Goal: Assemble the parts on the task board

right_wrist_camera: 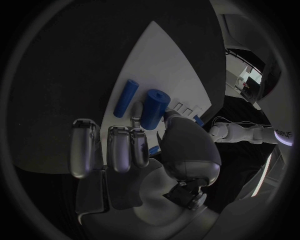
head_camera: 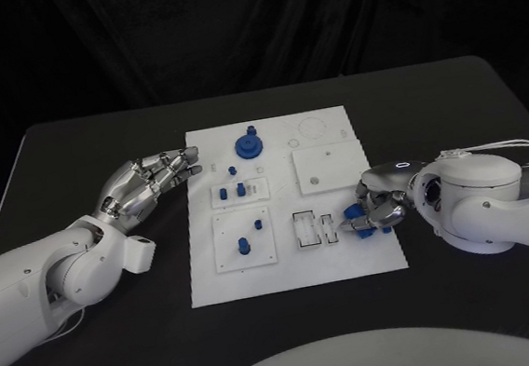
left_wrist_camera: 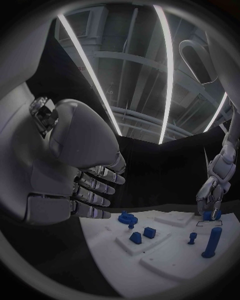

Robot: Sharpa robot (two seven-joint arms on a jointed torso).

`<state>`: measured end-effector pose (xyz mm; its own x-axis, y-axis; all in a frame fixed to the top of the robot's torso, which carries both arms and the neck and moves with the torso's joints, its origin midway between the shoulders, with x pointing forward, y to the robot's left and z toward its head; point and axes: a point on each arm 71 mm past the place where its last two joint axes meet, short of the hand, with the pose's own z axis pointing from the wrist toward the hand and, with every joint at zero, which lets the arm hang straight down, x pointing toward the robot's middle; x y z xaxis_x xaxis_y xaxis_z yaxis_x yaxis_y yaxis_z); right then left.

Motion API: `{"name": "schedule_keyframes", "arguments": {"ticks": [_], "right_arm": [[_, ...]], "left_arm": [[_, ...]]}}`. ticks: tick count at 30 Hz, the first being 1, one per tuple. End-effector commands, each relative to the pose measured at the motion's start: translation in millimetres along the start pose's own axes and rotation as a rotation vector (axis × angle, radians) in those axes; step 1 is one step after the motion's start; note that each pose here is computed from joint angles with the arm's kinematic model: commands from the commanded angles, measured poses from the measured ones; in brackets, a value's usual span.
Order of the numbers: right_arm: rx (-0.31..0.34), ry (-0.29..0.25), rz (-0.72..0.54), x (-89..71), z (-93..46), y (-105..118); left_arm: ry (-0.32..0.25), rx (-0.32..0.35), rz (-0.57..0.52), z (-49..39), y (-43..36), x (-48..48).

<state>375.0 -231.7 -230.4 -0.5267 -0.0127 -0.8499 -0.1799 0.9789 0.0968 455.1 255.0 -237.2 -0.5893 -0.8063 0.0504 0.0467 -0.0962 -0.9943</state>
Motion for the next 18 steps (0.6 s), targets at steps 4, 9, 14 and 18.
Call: {"name": "schedule_keyframes", "arguments": {"ticks": [4, 9, 14, 18], "right_arm": [[0.019, 0.063, 0.068, 6.8, 1.6, -0.8], [-0.013, 0.039, 0.133, 5.1, 2.0, 2.4], [-0.048, 0.009, 0.225, 2.8, 0.7, 5.8], [-0.078, -0.012, 0.314, 1.0, -1.8, 9.9]], "left_arm": [[0.021, 0.0, -0.02, 0.1, 0.5, 2.2], [0.024, -0.001, -0.022, 0.4, 0.6, 2.8], [0.025, -0.001, -0.022, 0.3, 0.6, 2.9], [0.024, -0.001, -0.022, 0.1, 0.6, 2.8]]}}
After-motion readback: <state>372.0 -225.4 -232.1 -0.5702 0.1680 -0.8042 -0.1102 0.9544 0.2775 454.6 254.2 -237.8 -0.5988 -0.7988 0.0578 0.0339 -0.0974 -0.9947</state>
